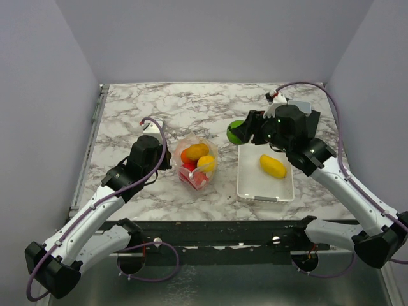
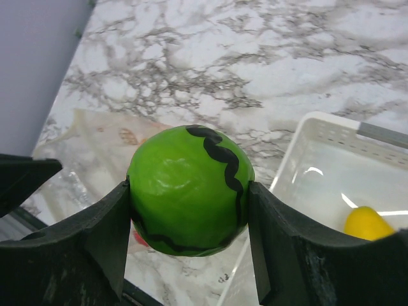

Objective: Place the food in the zip-top bag and seal the zipper
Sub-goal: Place the fake fruit in the zipper food storage bag, then pick up the fake fruit from the bin.

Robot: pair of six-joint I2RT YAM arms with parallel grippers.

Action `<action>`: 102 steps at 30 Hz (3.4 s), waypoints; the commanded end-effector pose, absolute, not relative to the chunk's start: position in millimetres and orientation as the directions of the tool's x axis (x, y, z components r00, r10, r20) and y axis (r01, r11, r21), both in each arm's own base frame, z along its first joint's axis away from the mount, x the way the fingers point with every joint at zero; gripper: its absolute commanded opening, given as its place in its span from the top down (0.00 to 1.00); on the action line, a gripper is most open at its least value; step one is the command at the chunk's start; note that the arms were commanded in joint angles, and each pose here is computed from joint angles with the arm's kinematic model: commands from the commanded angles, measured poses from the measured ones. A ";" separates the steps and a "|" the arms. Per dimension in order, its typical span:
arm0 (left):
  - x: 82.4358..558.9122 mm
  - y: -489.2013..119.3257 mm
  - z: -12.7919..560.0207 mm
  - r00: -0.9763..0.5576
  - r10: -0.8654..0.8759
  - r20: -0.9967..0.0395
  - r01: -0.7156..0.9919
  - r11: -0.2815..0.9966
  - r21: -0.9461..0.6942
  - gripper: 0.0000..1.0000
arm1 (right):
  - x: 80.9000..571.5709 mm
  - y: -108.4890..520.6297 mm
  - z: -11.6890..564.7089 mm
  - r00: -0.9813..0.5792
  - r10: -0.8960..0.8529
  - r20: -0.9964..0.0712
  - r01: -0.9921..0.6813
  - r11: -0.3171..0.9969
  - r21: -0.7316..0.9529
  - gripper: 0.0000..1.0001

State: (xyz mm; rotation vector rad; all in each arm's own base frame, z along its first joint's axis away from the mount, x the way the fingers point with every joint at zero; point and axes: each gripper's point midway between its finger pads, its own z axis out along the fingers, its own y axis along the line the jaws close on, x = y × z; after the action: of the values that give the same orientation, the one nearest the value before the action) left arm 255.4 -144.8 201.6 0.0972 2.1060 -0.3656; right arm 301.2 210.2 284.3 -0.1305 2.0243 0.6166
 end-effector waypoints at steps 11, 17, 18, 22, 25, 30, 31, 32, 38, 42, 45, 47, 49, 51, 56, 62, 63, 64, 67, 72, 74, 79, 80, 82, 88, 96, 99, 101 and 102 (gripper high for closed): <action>253.7 -145.3 197.8 -0.540 -0.068 -0.839 0.226 0.948 -0.223 1.00 | 261.5 314.1 337.3 -0.417 0.034 -0.908 -0.593 0.747 0.300 0.75; 253.4 -145.4 198.7 -0.538 -0.070 -0.840 0.228 0.947 -0.225 1.00 | 256.1 349.3 318.5 -0.397 -0.081 -0.914 -0.600 0.776 0.192 0.75; 253.2 -145.5 198.9 -0.538 -0.070 -0.840 0.229 0.947 -0.226 1.00 | 256.1 354.2 313.4 -0.397 -0.097 -0.913 -0.599 0.781 0.177 0.75; 252.8 -145.6 198.9 -0.538 -0.070 -0.840 0.230 0.946 -0.227 1.00 | 255.0 370.8 295.4 -0.395 -0.156 -0.906 -0.600 0.791 0.125 0.75; 252.6 -145.4 199.4 -0.536 -0.071 -0.841 0.231 0.946 -0.227 1.00 | 255.5 379.3 280.1 -0.401 -0.199 -0.894 -0.594 0.799 0.088 0.75; 252.1 -145.5 200.6 -0.533 -0.074 -0.843 0.233 0.945 -0.230 1.00 | 258.0 387.5 254.8 -0.415 -0.261 -0.872 -0.579 0.815 0.032 0.73; 252.1 -145.6 200.9 -0.533 -0.074 -0.843 0.233 0.945 -0.231 1.00 | 258.2 388.9 249.2 -0.420 -0.274 -0.866 -0.580 0.815 0.024 0.72; 252.1 -145.3 201.1 -0.532 -0.074 -0.843 0.233 0.945 -0.230 1.00 | 259.1 390.0 242.4 -0.426 -0.287 -0.858 -0.577 0.817 0.013 0.70; 251.9 -145.2 201.8 -0.530 -0.076 -0.844 0.233 0.945 -0.231 1.00 | 257.6 394.9 214.4 -0.464 -0.319 -0.826 -0.576 0.818 0.008 0.63; 252.3 -145.0 201.7 -0.530 -0.076 -0.845 0.232 0.945 -0.230 1.00 | 252.0 400.0 203.9 -0.483 -0.325 -0.813 -0.593 0.805 0.030 0.52; 252.1 -145.0 200.6 -0.533 -0.074 -0.843 0.231 0.946 -0.230 1.00 | 249.4 402.5 201.4 -0.492 -0.322 -0.808 -0.601 0.798 0.048 0.40; 252.1 -145.2 200.4 -0.534 -0.073 -0.843 0.232 0.946 -0.229 1.00 | 248.6 402.9 200.9 -0.495 -0.323 -0.807 -0.602 0.797 0.050 0.31; 252.4 -145.1 200.4 -0.533 -0.073 -0.843 0.231 0.946 -0.228 1.00 | 248.4 402.3 201.1 -0.496 -0.324 -0.806 -0.602 0.797 0.050 0.22; 252.5 -145.2 200.0 -0.534 -0.073 -0.842 0.230 0.946 -0.228 1.00 | 248.5 401.6 203.1 -0.494 -0.321 -0.808 -0.601 0.798 0.051 0.17; 252.7 -144.8 198.2 -0.538 -0.071 -0.840 0.227 0.947 -0.226 1.00 | 248.0 397.2 214.9 -0.485 -0.296 -0.823 -0.594 0.802 0.061 0.13; 253.2 -144.8 197.0 -0.540 -0.069 -0.839 0.225 0.948 -0.223 1.00 | 243.5 385.6 247.5 -0.461 -0.226 -0.858 -0.586 0.804 0.103 0.12; 253.1 -145.2 196.7 -0.541 -0.068 -0.838 0.227 0.948 -0.223 1.00 | 242.3 381.3 256.4 -0.453 -0.206 -0.867 -0.582 0.805 0.113 0.12; 253.3 -145.0 197.0 -0.541 -0.068 -0.838 0.226 0.948 -0.223 1.00 | 241.9 376.7 264.4 -0.446 -0.185 -0.876 -0.574 0.810 0.121 0.12; 253.5 -145.1 196.1 -0.543 -0.067 -0.837 0.225 0.949 -0.222 1.00 | 242.4 359.0 284.5 -0.423 -0.131 -0.897 -0.537 0.833 0.132 0.12; 253.7 -145.6 195.3 -0.546 -0.064 -0.835 0.226 0.949 -0.221 1.00 | 244.7 327.7 305.3 -0.384 -0.071 -0.920 -0.464 0.877 0.126 0.12; 253.8 -146.1 194.9 -0.548 -0.063 -0.834 0.227 0.948 -0.221 1.00 | 244.9 316.0 310.7 -0.372 -0.061 -0.926 -0.438 0.891 0.117 0.12; 253.9 -146.3 194.0 -0.550 -0.063 -0.833 0.227 0.948 -0.222 1.00 | 245.8 288.5 315.6 -0.353 -0.066 -0.933 -0.376 0.923 0.077 0.12; 253.7 -146.4 193.7 -0.551 -0.063 -0.832 0.227 0.948 -0.222 1.00 | 246.4 282.6 316.2 -0.350 -0.069 -0.934 -0.360 0.931 0.066 0.12; 253.6 -146.6 193.8 -0.551 -0.062 -0.832 0.228 0.948 -0.222 1.00 | 248.7 270.7 314.1 -0.351 -0.085 -0.932 -0.324 0.945 0.036 0.12; 253.4 -147.4 193.4 -0.553 -0.061 -0.831 0.231 0.947 -0.224 1.00 | 257.8 235.1 297.6 -0.413 -0.110 -0.904 -0.242 0.970 -0.007 0.12; 253.4 -148.2 192.5 -0.557 -0.059 -0.828 0.234 0.946 -0.224 1.00 | 271.5 183.3 253.7 -0.536 -0.078 -0.841 -0.121 0.993 -0.016 0.11; 253.3 -148.5 192.1 -0.558 -0.058 -0.828 0.235 0.946 -0.225 1.00 | 273.4 166.1 234.1 -0.573 -0.071 -0.817 -0.073 0.997 -0.035 0.11; 253.1 -148.6 191.5 -0.560 -0.057 -0.827 0.235 0.946 -0.225 1.00 | 275.5 153.3 218.5 -0.606 -0.054 -0.794 -0.035 0.999 -0.041 0.11; 253.2 -148.8 192.1 -0.559 -0.058 -0.827 0.236 0.945 -0.226 1.00 | 277.4 145.8 210.8 -0.620 -0.041 -0.783 -0.012 0.999 -0.043 0.11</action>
State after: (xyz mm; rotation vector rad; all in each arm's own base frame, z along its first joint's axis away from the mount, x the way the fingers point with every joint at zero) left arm 254.2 -147.4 197.0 0.1095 2.1204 -0.3762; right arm 282.6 167.3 236.3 -0.0950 2.1564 -0.0132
